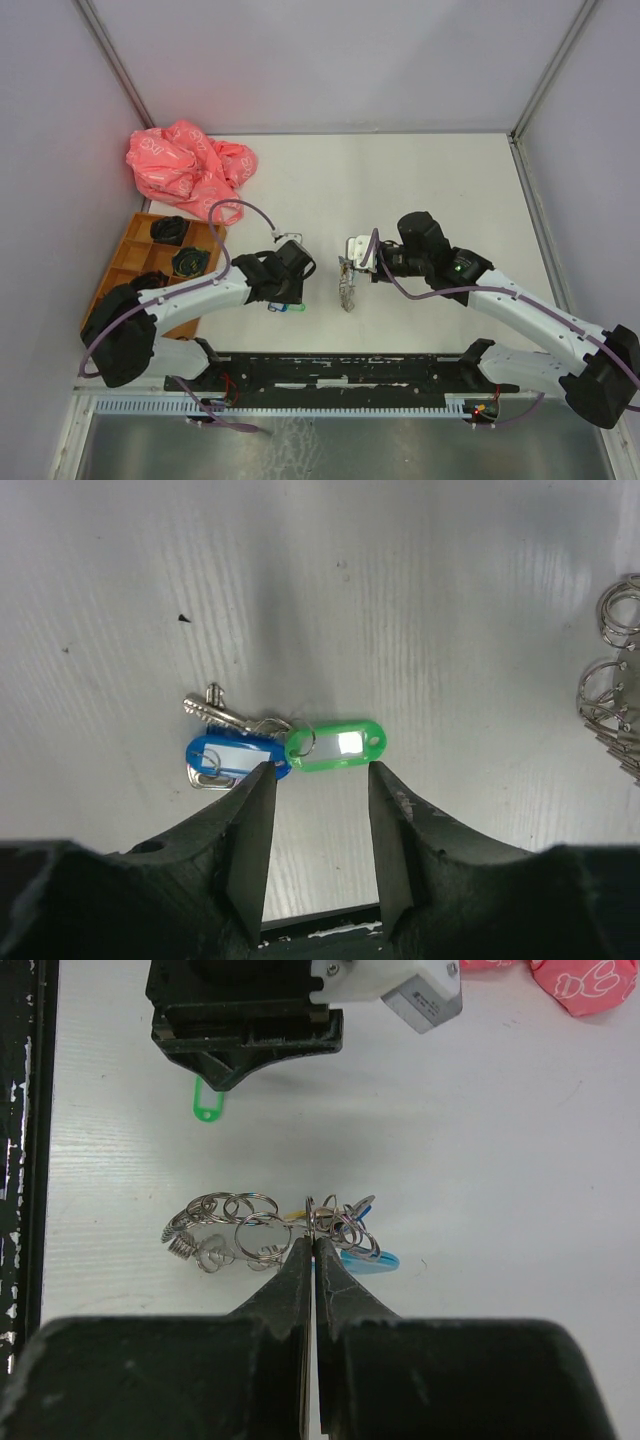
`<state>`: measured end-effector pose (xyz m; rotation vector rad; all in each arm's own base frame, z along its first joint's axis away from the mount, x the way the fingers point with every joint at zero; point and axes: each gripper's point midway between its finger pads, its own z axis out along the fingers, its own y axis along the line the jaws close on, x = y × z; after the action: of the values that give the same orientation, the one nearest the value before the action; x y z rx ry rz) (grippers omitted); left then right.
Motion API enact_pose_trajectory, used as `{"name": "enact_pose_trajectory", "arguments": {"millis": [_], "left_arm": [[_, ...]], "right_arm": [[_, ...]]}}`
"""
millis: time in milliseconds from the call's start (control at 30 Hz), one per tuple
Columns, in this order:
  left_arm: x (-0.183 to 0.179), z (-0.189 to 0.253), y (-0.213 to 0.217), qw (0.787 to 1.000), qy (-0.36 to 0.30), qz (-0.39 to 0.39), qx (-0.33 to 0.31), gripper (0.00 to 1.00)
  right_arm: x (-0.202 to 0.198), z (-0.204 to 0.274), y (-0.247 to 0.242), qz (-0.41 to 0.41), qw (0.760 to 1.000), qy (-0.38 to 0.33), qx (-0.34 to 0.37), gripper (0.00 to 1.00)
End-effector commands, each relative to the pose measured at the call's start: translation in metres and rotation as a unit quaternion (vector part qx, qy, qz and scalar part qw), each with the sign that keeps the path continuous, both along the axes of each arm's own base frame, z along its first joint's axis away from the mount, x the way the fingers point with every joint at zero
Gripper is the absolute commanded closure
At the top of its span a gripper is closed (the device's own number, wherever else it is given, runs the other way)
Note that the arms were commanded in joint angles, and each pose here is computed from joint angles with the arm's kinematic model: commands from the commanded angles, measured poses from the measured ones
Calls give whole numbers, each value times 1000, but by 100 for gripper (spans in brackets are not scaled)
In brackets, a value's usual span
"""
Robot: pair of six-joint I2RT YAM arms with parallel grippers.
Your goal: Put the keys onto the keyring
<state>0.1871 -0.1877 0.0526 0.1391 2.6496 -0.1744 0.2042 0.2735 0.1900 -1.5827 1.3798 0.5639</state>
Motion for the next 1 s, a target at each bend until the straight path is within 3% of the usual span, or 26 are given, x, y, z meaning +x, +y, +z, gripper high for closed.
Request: {"name": "enact_pose_trajectory", "arguments": {"millis": [0, 200, 600, 833, 967], "left_arm": [[5, 0, -14, 1000, 5, -8, 9, 53], [8, -9, -9, 998, 8, -19, 55, 57], [11, -22, -5, 995, 14, -26, 90, 70], [10, -32, -1, 994, 20, -23, 108, 73], [12, -32, 0, 993, 16, -23, 113, 83]], "right_arm": [[3, 25, 8, 12, 999, -32, 33, 99], [2, 26, 7, 12, 999, -34, 34, 99], [1, 26, 7, 15, 999, -32, 34, 99], [0, 26, 6, 15, 999, -34, 35, 99], [0, 27, 6, 13, 999, -36, 35, 99]]}}
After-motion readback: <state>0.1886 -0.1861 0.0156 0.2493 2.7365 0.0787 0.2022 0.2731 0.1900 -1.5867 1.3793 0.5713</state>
